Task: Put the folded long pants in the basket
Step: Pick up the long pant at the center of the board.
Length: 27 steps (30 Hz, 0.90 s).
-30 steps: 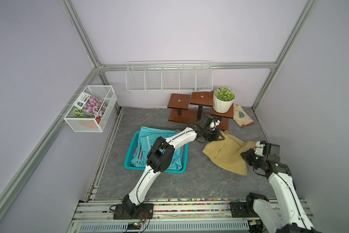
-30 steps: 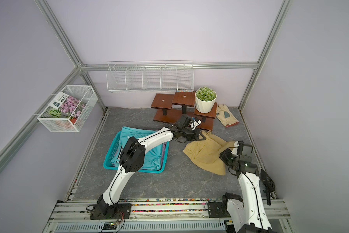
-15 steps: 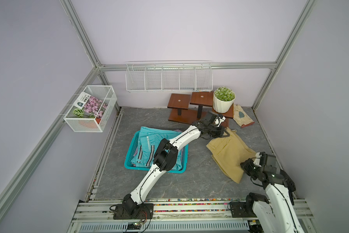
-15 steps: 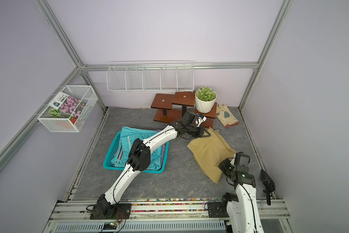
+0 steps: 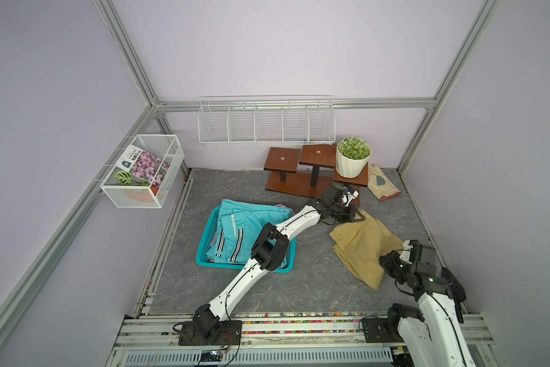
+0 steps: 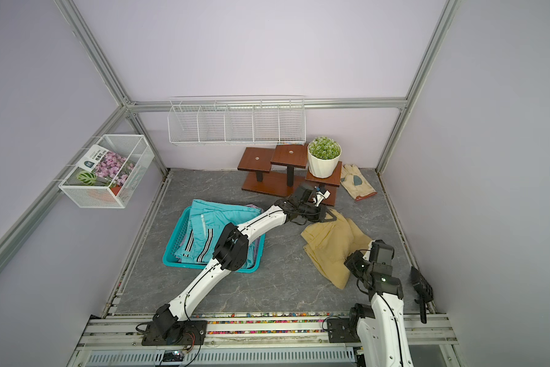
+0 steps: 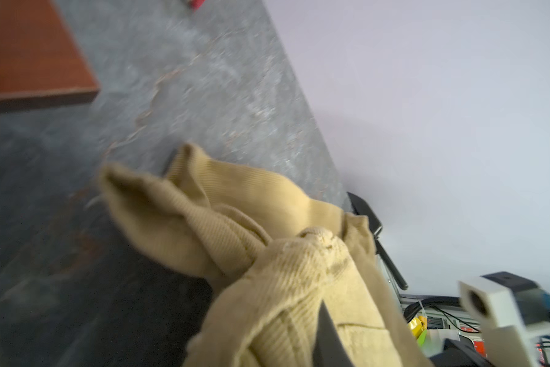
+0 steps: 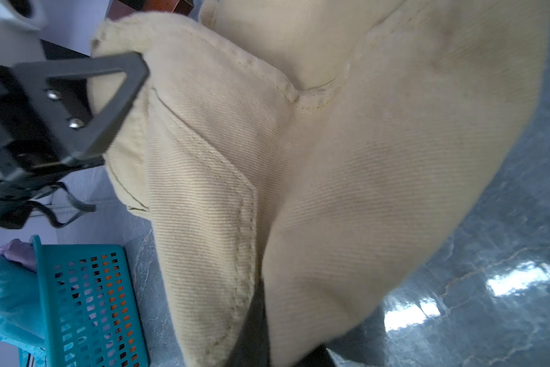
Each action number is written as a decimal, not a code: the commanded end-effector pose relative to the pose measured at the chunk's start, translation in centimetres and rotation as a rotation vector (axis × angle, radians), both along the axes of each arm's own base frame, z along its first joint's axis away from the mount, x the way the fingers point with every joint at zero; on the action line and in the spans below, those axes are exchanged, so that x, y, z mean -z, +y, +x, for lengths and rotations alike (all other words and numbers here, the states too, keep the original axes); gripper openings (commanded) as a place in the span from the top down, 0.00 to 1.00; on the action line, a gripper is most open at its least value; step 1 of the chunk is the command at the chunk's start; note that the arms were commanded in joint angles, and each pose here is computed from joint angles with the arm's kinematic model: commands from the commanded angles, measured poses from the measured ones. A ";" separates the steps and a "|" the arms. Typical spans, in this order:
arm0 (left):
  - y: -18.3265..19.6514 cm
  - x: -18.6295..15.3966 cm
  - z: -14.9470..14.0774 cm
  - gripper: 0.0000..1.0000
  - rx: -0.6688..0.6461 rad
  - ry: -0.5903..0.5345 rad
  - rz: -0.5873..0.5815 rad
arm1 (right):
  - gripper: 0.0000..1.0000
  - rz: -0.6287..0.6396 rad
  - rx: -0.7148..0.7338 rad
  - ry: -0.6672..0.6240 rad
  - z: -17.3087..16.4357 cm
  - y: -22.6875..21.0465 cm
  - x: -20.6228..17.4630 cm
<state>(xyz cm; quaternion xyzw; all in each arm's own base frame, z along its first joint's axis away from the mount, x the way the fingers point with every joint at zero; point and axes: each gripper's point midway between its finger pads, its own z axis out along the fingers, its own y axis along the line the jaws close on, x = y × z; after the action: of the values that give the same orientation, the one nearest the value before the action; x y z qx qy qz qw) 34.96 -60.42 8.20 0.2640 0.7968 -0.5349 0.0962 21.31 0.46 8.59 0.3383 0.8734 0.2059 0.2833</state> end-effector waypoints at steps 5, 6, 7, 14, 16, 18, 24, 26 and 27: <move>1.2 -1.3 0.8 0.44 -0.033 -0.010 0.021 | 0.98 -0.004 -0.037 0.013 -0.2 0.4 0.3; 1.5 -1.6 0.6 0.33 -0.033 -0.011 0.028 | 0.98 -0.007 -0.039 0.009 -0.1 0.4 0.1; 1.8 -1.9 0.4 0.27 -0.035 -0.015 0.038 | 0.98 -0.012 -0.039 0.010 -0.2 0.3 -0.1; 4.5 -1.5 -0.9 0.10 -0.054 0.011 0.167 | 0.97 -0.075 -0.021 -0.001 0.6 -0.8 -1.2; 4.7 -0.5 -1.7 0.10 -0.026 0.057 0.188 | 0.97 -0.073 -0.020 0.022 0.6 -0.9 -1.0; 5.2 1.1 -2.2 0.10 -0.010 0.101 0.242 | 0.97 -0.076 -0.013 0.056 0.5 -1.1 -0.7; 6.7 4.8 -2.7 0.06 0.016 0.129 0.352 | 0.97 -0.069 -0.021 0.045 0.7 -0.9 -1.0; 7.3 5.7 -2.7 0.04 0.020 0.131 0.378 | 0.97 -0.071 -0.025 0.031 0.7 -0.9 -1.4; 7.4 6.1 -3.0 0.04 0.031 0.135 0.382 | 0.97 -0.069 -0.035 0.015 0.8 -0.7 -1.8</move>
<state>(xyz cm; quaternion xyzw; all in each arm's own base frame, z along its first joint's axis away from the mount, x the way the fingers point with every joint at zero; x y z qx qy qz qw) 32.94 -55.09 6.11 0.2546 0.8610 -0.4396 0.0231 21.62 -0.30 8.79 0.3337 0.8888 0.1765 0.2599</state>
